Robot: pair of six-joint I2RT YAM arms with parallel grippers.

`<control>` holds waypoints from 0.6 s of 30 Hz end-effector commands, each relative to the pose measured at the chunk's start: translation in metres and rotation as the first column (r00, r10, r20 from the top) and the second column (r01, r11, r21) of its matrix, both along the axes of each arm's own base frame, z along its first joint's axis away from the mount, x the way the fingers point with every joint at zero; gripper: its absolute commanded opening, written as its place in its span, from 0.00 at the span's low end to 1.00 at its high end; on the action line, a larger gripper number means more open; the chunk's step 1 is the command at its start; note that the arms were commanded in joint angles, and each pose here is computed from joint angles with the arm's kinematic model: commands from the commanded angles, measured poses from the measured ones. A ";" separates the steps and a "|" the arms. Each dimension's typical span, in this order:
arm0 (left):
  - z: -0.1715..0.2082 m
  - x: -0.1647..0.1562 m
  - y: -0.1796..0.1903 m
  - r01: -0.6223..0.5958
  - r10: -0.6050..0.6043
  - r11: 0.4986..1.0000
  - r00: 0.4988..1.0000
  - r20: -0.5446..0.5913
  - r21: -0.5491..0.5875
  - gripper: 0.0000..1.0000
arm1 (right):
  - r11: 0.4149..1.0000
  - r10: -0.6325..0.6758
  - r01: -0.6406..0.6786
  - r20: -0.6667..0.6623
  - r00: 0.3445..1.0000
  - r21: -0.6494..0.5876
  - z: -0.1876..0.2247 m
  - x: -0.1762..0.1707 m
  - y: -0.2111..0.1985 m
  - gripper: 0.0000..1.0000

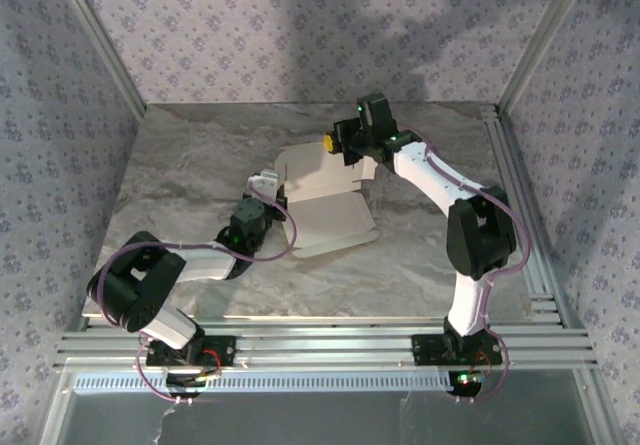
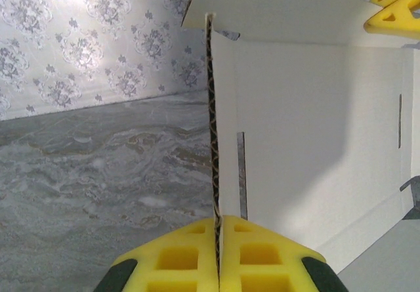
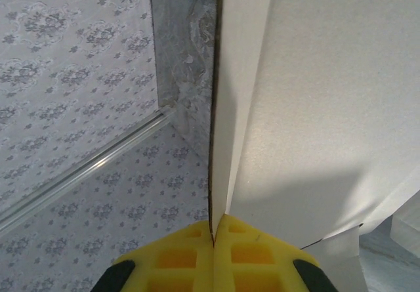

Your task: Fold the paper box

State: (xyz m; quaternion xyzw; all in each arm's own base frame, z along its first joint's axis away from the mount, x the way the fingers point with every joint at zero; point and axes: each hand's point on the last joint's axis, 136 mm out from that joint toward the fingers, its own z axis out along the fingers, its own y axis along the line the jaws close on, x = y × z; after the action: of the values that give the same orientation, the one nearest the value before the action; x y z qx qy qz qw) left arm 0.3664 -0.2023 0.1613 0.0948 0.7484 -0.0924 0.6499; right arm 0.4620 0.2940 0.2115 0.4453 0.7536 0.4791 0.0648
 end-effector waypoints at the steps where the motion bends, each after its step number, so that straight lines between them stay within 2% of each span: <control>1: 0.004 0.002 0.001 0.002 -0.001 0.998 1.000 0.022 -0.059 0.00 | 0.999 0.015 -0.016 -0.032 0.999 -0.048 -0.030 -0.001 0.002 0.00; 9: -0.035 0.008 0.023 -0.066 0.058 0.994 0.995 -0.081 -0.092 0.00 | 0.996 0.057 -0.060 -0.046 0.997 -0.059 -0.053 -0.004 0.015 0.00; 18: -0.052 0.005 0.032 -0.095 0.083 0.990 0.990 -0.112 -0.101 0.00 | 0.996 0.061 -0.063 -0.032 0.998 -0.069 -0.069 -0.027 0.015 0.00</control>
State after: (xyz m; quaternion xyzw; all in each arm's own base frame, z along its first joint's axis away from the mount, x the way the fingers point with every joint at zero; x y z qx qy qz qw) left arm 0.3679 -0.1772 0.1021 0.0413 0.7927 -0.1066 0.5988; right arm 0.4506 0.3164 0.1605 0.4191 0.7726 0.4733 0.0586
